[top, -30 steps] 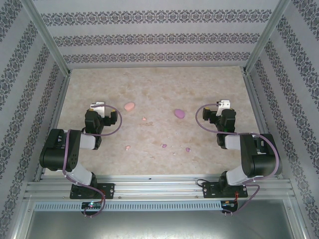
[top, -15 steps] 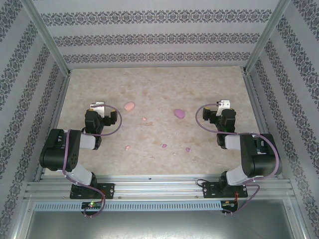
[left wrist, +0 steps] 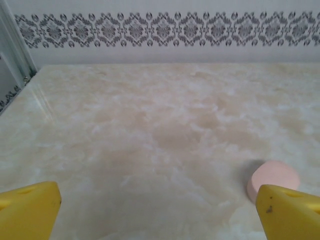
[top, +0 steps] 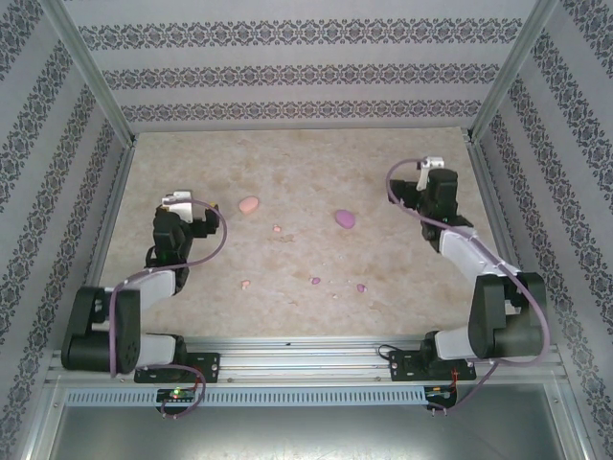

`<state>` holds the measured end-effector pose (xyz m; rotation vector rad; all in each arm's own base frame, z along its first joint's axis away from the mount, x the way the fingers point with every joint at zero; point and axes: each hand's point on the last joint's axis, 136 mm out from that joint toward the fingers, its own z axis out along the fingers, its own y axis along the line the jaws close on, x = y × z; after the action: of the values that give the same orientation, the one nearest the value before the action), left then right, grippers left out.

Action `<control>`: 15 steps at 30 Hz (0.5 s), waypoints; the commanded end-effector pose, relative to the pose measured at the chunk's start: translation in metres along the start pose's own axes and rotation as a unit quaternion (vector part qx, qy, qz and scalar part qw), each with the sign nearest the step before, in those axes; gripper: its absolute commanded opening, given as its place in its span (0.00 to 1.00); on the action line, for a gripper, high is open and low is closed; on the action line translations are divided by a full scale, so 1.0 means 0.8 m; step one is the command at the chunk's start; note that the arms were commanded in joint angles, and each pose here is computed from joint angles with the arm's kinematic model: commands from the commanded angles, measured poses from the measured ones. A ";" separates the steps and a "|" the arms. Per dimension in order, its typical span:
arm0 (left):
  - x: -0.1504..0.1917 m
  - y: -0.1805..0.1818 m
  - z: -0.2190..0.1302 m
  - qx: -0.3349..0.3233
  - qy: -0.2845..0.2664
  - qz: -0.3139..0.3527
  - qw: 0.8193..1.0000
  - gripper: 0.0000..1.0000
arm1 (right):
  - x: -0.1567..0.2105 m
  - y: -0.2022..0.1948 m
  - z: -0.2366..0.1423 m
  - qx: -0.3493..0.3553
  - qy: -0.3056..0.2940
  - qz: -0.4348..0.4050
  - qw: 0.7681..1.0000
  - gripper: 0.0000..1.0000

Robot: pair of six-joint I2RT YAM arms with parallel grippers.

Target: Insert the wireless bluetooth earbuds into the charging case

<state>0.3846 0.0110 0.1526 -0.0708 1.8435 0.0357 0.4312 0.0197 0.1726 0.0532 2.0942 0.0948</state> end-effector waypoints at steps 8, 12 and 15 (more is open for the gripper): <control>-0.001 -0.043 -0.023 0.092 0.161 -0.089 0.979 1.00 | 0.108 0.169 0.022 -0.198 0.270 -0.065 0.940 0.82; 0.008 -0.079 -0.029 0.164 0.220 -0.129 0.953 1.00 | 0.130 0.192 0.044 -0.210 0.321 -0.068 0.921 0.75; 0.012 -0.099 -0.035 0.202 0.257 -0.144 0.934 1.00 | 0.140 0.203 0.052 -0.203 0.333 -0.100 0.915 0.76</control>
<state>0.3791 -0.0466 0.1612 -0.0620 2.1824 -0.4178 0.4226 0.1839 0.0706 -0.4357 2.6406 0.4772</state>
